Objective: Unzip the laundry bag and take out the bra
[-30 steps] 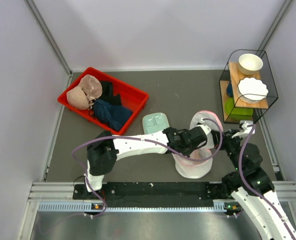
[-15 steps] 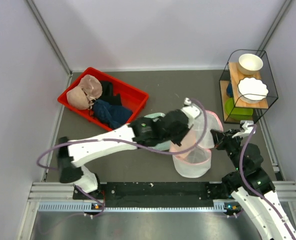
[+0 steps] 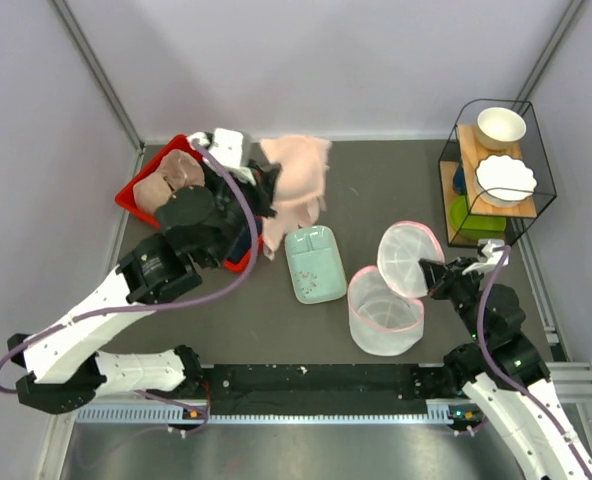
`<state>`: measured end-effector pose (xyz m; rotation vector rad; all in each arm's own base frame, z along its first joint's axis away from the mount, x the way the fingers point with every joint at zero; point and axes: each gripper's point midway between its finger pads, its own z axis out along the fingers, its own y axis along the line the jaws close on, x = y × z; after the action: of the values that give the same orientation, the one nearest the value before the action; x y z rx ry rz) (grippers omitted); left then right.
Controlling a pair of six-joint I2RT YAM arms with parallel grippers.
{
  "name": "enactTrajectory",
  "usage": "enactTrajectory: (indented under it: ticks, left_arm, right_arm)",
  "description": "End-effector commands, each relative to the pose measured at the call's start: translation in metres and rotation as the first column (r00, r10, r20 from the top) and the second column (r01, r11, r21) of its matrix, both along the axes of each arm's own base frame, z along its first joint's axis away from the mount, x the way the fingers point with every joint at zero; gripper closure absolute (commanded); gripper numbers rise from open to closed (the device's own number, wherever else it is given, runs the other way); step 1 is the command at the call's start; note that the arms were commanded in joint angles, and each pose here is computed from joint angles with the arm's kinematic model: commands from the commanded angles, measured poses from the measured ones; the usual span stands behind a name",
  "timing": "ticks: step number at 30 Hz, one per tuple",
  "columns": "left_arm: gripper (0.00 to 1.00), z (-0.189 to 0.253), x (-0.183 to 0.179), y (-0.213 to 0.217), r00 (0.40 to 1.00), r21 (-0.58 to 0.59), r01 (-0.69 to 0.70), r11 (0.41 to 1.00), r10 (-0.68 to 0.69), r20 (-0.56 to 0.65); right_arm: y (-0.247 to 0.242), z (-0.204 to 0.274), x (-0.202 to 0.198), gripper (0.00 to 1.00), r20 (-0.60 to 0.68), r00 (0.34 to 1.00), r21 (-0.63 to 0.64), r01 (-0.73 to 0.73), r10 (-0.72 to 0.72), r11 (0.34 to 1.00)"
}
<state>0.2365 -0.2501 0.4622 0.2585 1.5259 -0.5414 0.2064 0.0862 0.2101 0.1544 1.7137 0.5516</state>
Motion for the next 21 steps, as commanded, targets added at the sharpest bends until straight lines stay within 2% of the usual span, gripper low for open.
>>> enactTrajectory:
  ticks: [1,5,8,11,14,15,16,17,21]
  left_arm:
    - [1.00,0.040,0.038,0.066,0.955,-0.018,-0.282,0.959,0.282,0.093]
    - [1.00,0.050,0.071,0.112,0.905,-0.005,-0.413,0.911,0.411,0.113]
    - [1.00,0.040,0.100,0.139,0.872,0.019,-0.485,0.874,0.482,0.085]
    - [1.00,0.017,0.125,0.146,0.873,0.024,-0.488,0.872,0.487,0.038]
    - [1.00,-0.019,0.155,0.154,0.866,0.029,-0.498,0.867,0.499,-0.026]
    - [1.00,-0.034,0.168,0.153,0.866,0.011,-0.496,0.868,0.496,-0.071]
    - [1.00,-0.053,0.176,0.146,0.888,0.008,-0.448,0.894,0.446,-0.115]
    - [1.00,-0.063,0.186,0.156,0.878,-0.040,-0.462,0.886,0.451,-0.163]
    - [1.00,-0.135,0.219,0.160,0.860,-0.075,-0.442,0.894,0.398,-0.320]
  right_arm:
    - [0.001,0.030,-0.001,1.00,0.069,0.998,0.042,-0.005,0.002,0.999]
    - [0.002,0.026,0.000,1.00,0.058,0.998,0.044,-0.007,0.005,0.999]
    - [0.003,0.023,0.001,1.00,0.049,0.999,0.040,-0.009,0.007,0.999]
    - [0.004,0.023,0.003,1.00,0.048,0.999,0.045,-0.011,0.009,0.999]
    - [0.006,0.023,0.006,1.00,0.046,0.999,0.046,-0.014,0.012,0.999]
    - [0.006,0.022,0.006,1.00,0.043,0.999,0.043,-0.014,0.012,0.999]
    - [0.007,0.021,0.007,1.00,0.039,0.999,0.042,-0.016,0.014,0.999]
    - [0.008,0.021,0.008,1.00,0.035,0.999,0.040,-0.017,0.016,0.999]
    - [0.009,0.020,0.011,1.00,0.029,0.999,0.038,-0.018,0.017,0.999]
